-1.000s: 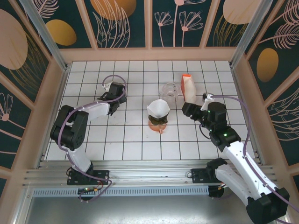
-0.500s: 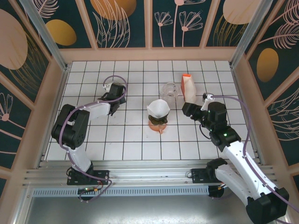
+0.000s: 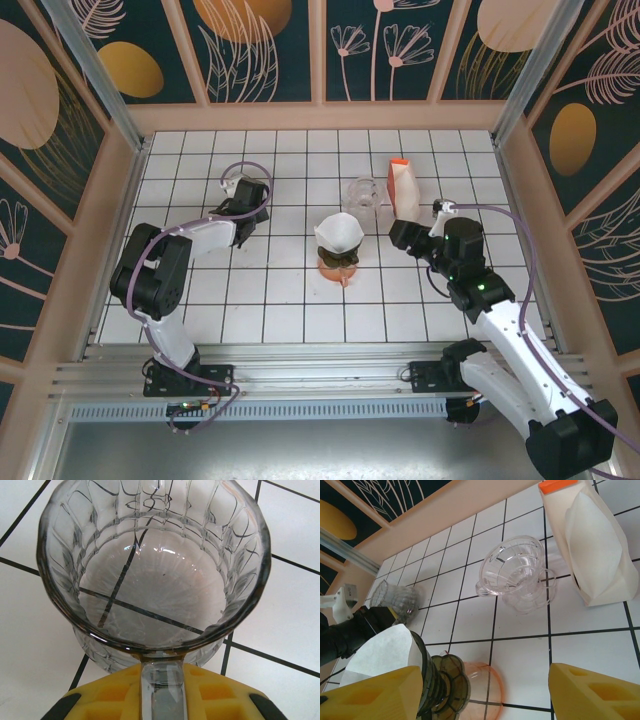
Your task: Place the coffee filter in the dripper
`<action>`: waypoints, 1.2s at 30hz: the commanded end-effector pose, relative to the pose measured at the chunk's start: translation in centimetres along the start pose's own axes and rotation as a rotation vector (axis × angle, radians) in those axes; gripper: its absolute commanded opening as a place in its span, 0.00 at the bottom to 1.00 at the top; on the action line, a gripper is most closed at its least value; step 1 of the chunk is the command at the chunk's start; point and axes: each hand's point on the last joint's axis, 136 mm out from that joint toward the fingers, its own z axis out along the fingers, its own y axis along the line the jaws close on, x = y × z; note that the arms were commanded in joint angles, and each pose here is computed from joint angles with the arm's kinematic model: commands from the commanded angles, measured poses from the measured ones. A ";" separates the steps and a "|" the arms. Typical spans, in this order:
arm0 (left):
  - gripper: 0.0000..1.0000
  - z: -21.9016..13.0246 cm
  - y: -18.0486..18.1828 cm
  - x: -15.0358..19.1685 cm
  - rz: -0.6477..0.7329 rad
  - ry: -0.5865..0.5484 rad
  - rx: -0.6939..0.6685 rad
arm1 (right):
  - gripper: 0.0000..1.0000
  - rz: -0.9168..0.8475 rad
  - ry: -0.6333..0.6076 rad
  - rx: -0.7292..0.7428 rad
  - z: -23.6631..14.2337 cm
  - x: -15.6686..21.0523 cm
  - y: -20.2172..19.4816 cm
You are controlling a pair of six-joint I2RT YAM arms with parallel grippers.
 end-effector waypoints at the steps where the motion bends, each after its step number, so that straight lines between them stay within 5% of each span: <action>1: 0.08 -0.3 0.5 0.5 0.011 0.004 -0.010 | 0.68 -0.001 -0.020 -0.012 0.1 -0.5 0.1; 6: 0.00 -1.6 0.8 1.1 0.015 0.011 -0.002 | 0.68 -0.003 -0.021 -0.017 0.1 -0.5 0.2; 36: 0.00 -12.4 0.4 10.1 0.177 0.114 0.057 | 0.68 0.003 -0.041 -0.012 -0.3 -0.3 -0.4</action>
